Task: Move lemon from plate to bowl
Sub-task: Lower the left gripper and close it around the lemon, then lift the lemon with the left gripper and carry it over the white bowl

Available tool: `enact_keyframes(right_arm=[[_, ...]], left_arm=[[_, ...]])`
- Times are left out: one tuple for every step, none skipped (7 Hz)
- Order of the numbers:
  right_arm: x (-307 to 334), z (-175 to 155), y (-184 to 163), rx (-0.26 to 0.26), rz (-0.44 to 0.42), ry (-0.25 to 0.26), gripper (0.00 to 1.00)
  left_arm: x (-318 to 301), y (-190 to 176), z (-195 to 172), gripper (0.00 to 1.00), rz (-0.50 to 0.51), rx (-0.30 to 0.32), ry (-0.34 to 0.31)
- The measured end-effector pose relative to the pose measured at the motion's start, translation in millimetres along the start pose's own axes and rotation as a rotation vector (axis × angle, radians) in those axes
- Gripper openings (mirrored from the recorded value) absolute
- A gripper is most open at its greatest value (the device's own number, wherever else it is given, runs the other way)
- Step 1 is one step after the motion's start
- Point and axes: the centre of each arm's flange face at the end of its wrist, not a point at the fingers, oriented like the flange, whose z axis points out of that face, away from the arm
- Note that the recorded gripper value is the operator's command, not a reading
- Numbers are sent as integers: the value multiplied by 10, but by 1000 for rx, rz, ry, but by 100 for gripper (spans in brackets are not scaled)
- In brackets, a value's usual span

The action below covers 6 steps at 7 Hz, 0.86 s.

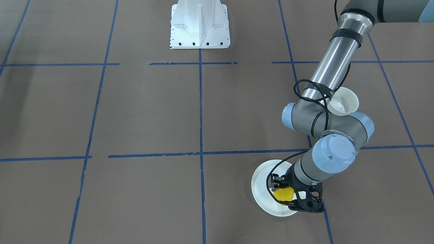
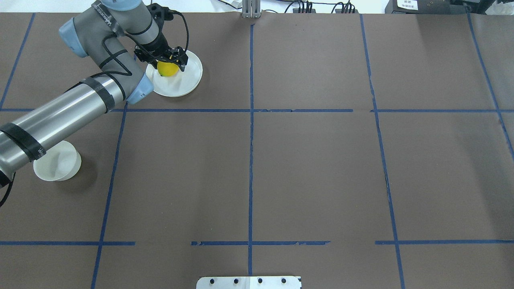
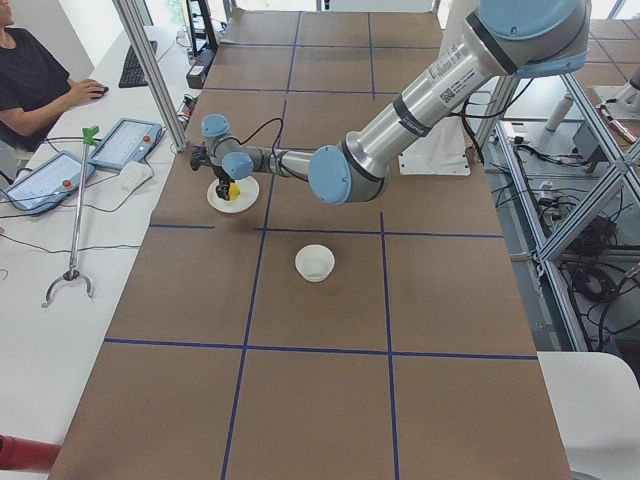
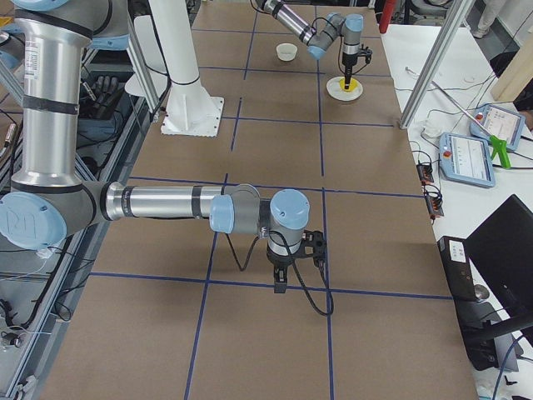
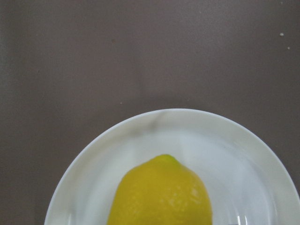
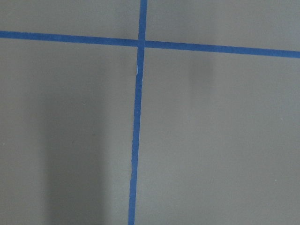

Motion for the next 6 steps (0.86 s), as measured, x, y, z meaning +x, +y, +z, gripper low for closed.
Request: enact_keyframes(right_arm=[[0,0,0,0,0,0,100],[0,0,0,0,0,0,100],[1,0,0,0,0,1,100],[0,0,0,0,0,0,100],[-2,-2,0,0,0,0,100],[-1,-1,0,0,0,0,100]], left_arm=[[-10,-21,-31,0,-9,6,1],[-29,-76,-132,0,-19,18,5],[-92,-133,-323,0,-29,31,19],[-241,-75,-544,0,-34,37,45],[-440,158,-758,0,-33,42,71],[-589,472,-990,0,-35,41,76]])
